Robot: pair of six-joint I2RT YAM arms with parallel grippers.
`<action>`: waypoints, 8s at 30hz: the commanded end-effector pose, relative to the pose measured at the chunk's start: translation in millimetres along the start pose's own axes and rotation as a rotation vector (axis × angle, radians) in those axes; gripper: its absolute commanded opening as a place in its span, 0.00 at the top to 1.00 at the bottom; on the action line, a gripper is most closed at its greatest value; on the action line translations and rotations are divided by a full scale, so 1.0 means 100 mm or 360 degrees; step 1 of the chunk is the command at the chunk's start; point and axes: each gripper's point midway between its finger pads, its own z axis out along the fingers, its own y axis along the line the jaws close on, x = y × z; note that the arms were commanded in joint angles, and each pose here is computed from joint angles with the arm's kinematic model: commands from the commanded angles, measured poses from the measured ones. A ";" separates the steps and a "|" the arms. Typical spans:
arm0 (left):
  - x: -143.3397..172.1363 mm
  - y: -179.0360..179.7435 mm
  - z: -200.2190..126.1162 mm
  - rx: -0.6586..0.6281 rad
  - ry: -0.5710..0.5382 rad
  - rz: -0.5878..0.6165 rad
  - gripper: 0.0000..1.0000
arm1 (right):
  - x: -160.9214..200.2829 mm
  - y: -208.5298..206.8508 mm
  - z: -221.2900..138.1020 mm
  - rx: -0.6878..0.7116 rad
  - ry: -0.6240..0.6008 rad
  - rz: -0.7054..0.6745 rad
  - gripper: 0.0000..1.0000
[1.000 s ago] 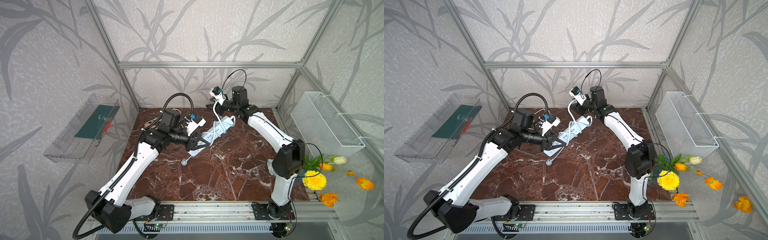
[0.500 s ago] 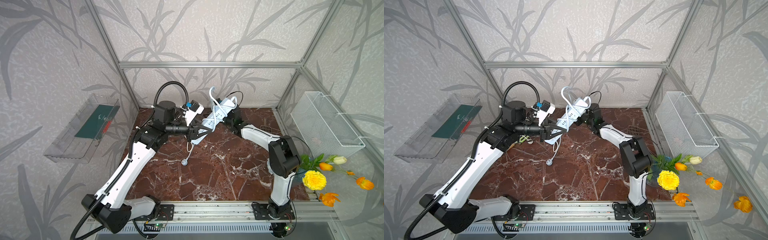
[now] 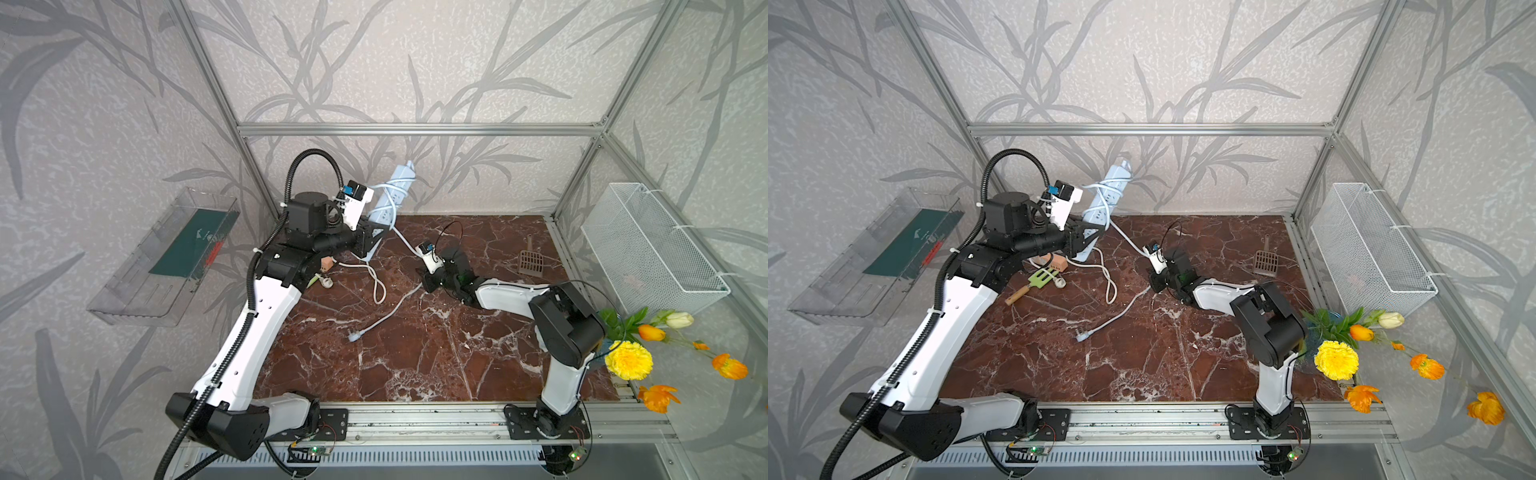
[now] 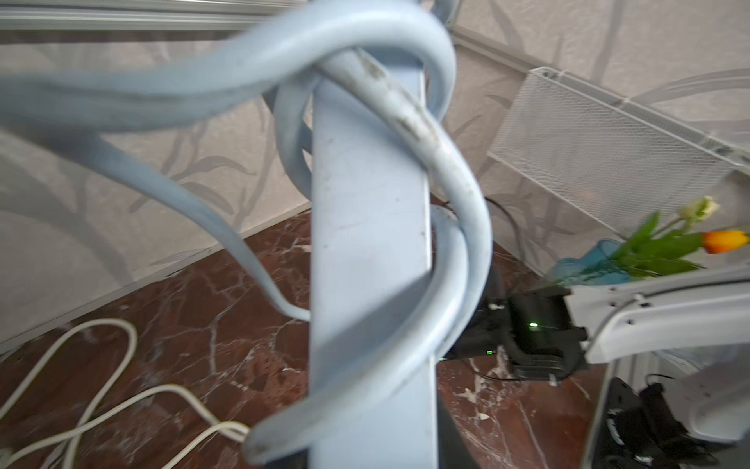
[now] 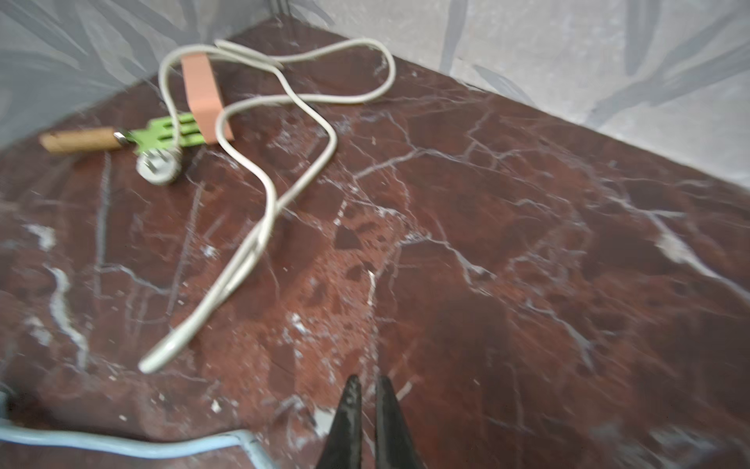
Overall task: Wrap the cord around the power strip
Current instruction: Wrap the power cord around the power strip.
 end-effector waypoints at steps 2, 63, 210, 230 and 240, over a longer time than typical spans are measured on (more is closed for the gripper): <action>-0.21 0.74 -0.19 -0.0586 -0.0053 0.0092 1.00 | 0.18 -0.25 -0.42 0.0295 0.0194 -0.0334 1.00; -0.27 -2.31 -0.27 0.1067 -0.0512 0.0743 1.00 | -2.30 -0.80 -0.57 -0.0439 -0.0808 0.0242 0.99; 1.97 -1.55 0.26 0.0964 0.0862 0.0129 1.00 | -2.50 0.53 -1.72 0.0311 -0.0338 -0.1677 0.94; 1.14 -2.01 -0.40 0.1329 0.0231 0.0305 1.00 | -2.05 0.36 -1.36 -0.0891 -0.0322 -0.1004 0.76; 1.02 -1.99 -0.45 0.1300 0.0165 0.0342 1.00 | -2.07 0.27 -1.69 -0.1263 -0.0455 -0.0682 0.66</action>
